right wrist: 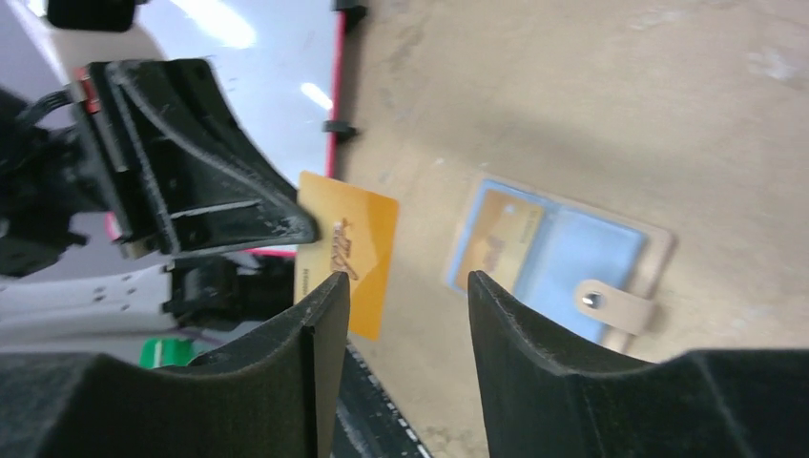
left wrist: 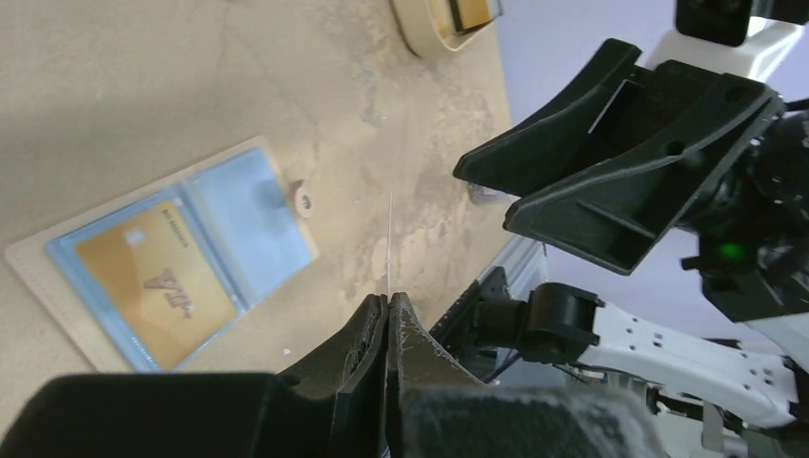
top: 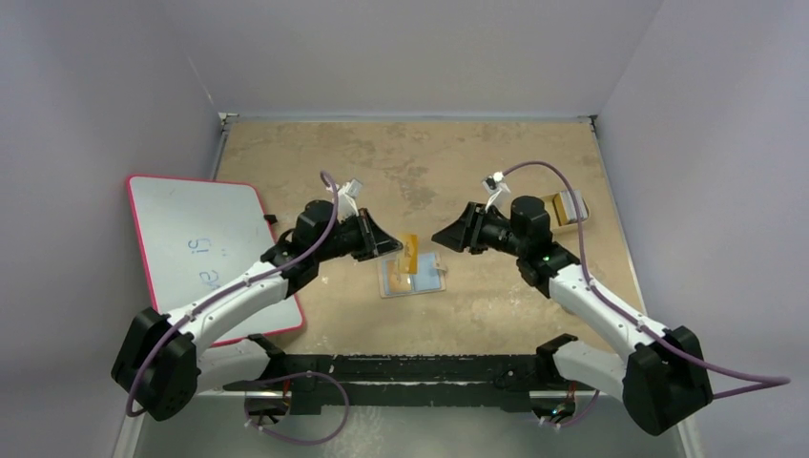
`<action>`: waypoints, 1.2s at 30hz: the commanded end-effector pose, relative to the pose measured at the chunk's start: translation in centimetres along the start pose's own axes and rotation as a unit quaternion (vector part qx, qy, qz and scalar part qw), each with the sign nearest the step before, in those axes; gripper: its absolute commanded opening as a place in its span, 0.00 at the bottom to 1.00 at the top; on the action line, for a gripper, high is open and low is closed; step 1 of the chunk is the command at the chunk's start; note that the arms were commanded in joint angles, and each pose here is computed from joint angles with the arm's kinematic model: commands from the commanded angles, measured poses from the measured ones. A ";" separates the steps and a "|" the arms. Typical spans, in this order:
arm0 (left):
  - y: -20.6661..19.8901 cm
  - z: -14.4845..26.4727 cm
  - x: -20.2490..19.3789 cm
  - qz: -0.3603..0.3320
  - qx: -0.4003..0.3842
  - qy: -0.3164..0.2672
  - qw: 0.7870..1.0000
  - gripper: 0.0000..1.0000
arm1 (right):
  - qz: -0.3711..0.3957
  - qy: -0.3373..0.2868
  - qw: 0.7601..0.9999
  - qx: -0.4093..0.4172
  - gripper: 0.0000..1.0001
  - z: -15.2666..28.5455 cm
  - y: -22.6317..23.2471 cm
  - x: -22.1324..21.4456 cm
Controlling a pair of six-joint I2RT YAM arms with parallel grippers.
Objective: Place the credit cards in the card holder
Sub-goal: Insert the credit card into the card holder.
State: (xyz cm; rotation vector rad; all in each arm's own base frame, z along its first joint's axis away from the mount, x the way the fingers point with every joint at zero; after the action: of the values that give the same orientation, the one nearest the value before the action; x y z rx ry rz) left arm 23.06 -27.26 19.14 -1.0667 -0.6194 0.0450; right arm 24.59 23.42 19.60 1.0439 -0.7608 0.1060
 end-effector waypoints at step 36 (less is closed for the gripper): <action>10.3 -5.4 -2.6 0.054 0.139 0.059 0.987 0.00 | 0.092 0.151 0.940 -0.292 0.46 -4.0 -13.5 -6.9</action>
State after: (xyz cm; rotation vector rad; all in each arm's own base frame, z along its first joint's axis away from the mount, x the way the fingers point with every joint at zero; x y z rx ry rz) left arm 24.54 -26.92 5.02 -0.7981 -0.3609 0.1766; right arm 26.24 21.90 3.21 0.4240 -0.4999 0.1895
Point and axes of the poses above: each gripper's point midway between its finger pads, its own z axis back along the fingers, its own y axis along the line the jaws close on, x = y × z, the point moved 1 cm from there along z, back along the fingers, and after that the axes turned 1 degree about z, right-handed, at the moved point
